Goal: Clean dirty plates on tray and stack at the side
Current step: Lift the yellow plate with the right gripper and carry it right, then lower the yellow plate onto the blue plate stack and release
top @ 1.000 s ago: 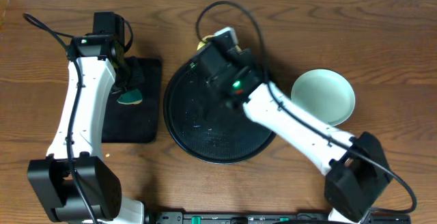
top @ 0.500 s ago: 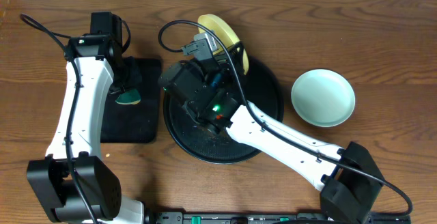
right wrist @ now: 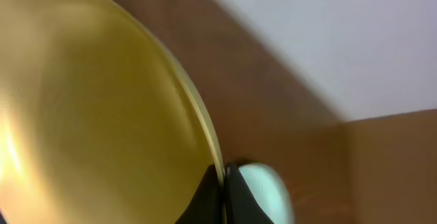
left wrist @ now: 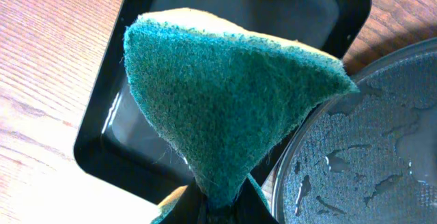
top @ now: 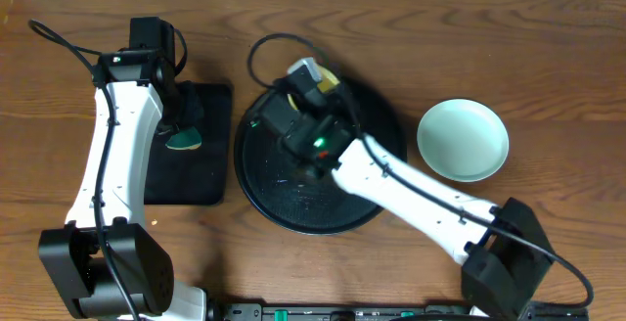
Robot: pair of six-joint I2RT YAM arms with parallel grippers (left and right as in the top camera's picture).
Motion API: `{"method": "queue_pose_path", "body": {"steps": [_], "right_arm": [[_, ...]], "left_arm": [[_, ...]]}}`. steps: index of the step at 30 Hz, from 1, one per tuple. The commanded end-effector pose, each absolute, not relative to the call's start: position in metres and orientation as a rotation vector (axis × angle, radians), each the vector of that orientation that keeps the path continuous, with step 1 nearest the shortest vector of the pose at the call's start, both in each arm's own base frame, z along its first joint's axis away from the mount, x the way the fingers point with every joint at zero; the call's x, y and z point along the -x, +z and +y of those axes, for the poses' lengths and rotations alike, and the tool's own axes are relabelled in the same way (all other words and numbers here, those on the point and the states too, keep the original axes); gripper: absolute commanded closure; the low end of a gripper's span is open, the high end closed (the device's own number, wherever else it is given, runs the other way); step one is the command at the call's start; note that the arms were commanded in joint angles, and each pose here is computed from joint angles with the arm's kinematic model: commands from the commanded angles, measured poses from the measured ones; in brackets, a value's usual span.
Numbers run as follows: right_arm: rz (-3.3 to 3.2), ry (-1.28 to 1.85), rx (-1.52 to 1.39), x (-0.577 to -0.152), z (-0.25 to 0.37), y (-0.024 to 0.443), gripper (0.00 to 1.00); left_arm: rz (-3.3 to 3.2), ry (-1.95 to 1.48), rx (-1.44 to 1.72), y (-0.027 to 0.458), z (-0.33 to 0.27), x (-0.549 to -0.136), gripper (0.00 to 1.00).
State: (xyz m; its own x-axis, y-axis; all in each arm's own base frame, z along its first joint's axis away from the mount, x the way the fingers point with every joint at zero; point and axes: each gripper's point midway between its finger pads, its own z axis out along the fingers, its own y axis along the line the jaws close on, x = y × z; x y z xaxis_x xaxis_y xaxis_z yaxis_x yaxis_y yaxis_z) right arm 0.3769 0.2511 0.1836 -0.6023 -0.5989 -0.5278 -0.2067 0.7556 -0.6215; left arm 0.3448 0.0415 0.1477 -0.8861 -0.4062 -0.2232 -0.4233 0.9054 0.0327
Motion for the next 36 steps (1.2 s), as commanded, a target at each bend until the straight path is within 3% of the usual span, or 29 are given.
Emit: {"method": "queue_pose_path", "body": {"steps": [1, 6, 11, 17, 24, 36], "right_arm": [[2.442, -0.177, 0.581, -0.369, 0.266, 0.166, 0.99], [2.546, 0.259, 0.553, -0.373, 0.255, 0.182, 0.99], [2.582, 0.443, 0.4, -0.388, 0.195, 0.204, 0.99], [2.71, 0.322, 0.096, -0.395, 0.086, 0.19, 0.99], [2.796, 0.18, -0.27, -0.381, -0.023, 0.137, 0.99], [2.791, 0.119, -0.47, -0.355, -0.073, 0.06, 0.99]], "left_arm": [[2.845, 0.121, 0.622, 0.152, 0.044, -0.349, 0.93], [2.848, 0.122, 0.622, 0.152, 0.044, -0.348, 0.92], [2.85, 0.122, 0.622, 0.152, 0.044, -0.347, 0.92], [2.849, 0.123, 0.622, 0.152, 0.044, -0.348, 0.92], [2.849, 0.122, 0.622, 0.152, 0.044, -0.348, 0.93], [2.849, 0.123, 0.622, 0.152, 0.044, -0.348, 0.93]]}}
